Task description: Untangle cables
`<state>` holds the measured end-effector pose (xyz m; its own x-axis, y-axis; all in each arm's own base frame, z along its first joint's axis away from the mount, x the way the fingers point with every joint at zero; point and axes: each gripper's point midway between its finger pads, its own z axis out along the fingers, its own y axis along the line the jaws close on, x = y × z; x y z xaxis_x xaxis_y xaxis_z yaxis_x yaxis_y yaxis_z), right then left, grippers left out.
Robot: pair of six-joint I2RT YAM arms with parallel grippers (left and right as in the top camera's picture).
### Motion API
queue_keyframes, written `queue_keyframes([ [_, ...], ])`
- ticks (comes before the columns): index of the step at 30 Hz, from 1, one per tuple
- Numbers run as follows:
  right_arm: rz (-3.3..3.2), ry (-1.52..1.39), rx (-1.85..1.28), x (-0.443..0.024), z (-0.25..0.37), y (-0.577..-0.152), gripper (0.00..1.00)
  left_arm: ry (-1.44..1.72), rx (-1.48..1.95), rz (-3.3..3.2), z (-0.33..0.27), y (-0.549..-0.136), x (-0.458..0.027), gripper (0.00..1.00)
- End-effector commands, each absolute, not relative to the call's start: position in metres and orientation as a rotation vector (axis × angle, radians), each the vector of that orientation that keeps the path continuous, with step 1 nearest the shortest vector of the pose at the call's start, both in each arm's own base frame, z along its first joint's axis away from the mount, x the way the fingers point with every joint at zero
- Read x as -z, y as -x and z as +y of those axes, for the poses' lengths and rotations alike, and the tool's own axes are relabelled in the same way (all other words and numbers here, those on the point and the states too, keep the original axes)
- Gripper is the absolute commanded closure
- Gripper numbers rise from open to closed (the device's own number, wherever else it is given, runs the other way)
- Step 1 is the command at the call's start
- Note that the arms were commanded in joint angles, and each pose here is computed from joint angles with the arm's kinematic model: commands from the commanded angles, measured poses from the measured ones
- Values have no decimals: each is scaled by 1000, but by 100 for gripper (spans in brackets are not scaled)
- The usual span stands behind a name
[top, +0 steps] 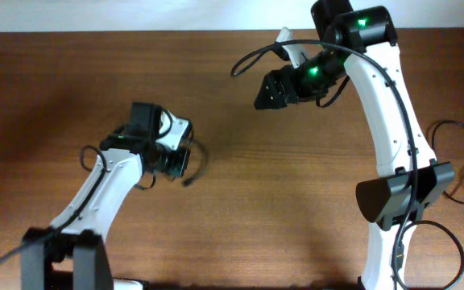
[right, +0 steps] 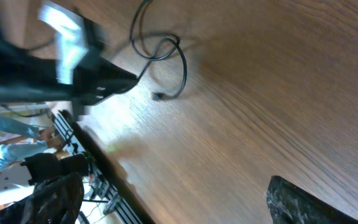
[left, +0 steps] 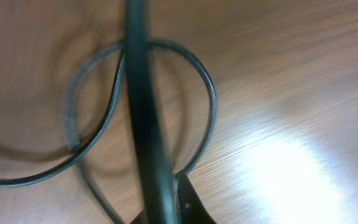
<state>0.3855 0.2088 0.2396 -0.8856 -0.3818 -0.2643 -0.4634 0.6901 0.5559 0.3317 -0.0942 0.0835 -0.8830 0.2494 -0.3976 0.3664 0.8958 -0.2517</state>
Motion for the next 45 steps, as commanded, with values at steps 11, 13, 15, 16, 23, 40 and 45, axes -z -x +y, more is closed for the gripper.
queue_keyframes([
  [11, 2491, 997, -1338, -279, 261, -346, 1, -668, 727, 1942, -146, -303, -334, 91],
  [13, 2486, 1039, -1344, -279, 271, -338, 1, -633, 753, 1971, -147, -308, -330, 93],
  [15, 2492, 1085, -1324, -276, 280, -331, 1, -621, 764, 1987, -147, -312, -325, 92],
  [16, 2509, 1089, -1295, -273, 279, -331, 1, -619, 767, 1998, -147, -313, -323, 89],
  [23, 2599, 839, -1181, -265, 228, -372, 1, -578, 634, 2379, -120, -291, -246, 71],
  [40, 2629, 794, -1182, -264, 213, -373, 1, -677, 504, 2785, -150, -211, -111, 44],
  [45, 2628, 795, -1181, -264, 213, -373, 1, -696, 633, 2802, -160, -197, -107, 41],
])
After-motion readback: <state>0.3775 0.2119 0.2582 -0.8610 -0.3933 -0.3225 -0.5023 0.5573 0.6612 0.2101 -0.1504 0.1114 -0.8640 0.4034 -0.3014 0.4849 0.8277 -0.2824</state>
